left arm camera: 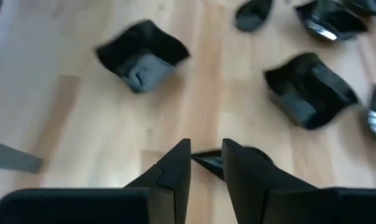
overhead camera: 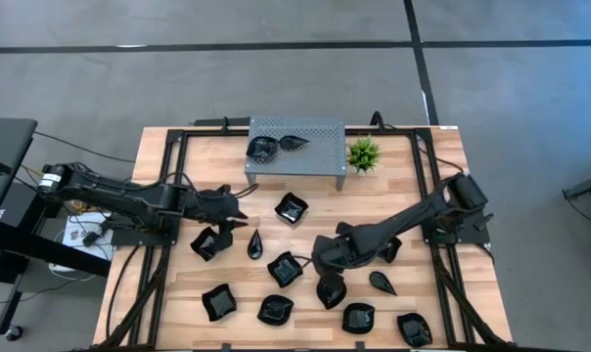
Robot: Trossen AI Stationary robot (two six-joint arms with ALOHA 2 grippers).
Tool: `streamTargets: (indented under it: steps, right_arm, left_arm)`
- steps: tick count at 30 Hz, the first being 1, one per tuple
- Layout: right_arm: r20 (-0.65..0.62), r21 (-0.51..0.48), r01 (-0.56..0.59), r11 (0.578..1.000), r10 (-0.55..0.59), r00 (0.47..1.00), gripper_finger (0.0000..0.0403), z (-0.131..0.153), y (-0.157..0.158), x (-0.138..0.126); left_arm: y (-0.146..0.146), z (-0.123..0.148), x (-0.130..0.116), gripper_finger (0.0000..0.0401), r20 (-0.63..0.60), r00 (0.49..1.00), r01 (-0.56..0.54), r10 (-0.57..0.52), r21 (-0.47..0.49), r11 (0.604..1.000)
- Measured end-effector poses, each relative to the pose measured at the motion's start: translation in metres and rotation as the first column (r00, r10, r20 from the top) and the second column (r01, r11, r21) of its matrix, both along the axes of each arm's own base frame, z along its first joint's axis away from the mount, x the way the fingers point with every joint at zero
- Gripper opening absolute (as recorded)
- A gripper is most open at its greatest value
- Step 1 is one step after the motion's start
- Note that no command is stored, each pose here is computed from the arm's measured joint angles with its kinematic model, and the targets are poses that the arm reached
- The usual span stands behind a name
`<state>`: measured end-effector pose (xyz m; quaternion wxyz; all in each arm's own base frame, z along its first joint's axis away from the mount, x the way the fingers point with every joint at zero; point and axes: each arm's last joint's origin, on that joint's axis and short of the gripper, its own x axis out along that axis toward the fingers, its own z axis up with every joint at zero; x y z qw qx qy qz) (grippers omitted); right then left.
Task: Pick & Place Mini shaped plates
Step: Stack the drop-shaped plate on top of the drop-shaped plate on the shelf
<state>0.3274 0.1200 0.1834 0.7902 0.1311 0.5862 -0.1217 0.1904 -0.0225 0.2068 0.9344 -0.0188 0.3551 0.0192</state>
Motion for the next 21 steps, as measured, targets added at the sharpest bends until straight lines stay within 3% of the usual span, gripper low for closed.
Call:
streamTargets:
  steps: [5, 21]
  right_arm:
    - [-0.007, 0.063, 0.01, 0.998, -0.01, 1.0, 0.0082, -0.009, -0.005, 0.009]
    - [-0.051, 0.067, 0.021, 0.998, -0.018, 0.999, 0.0082, -0.031, -0.008, 0.016]
  left_arm:
    - [0.0, 0.0, 0.0, 0.0092, 0.002, 1.0, -0.006, 0.006, 0.006, 1.0]
    - [0.0, 0.001, 0.001, 0.0092, 0.02, 1.0, -0.006, 0.006, 0.004, 1.0]
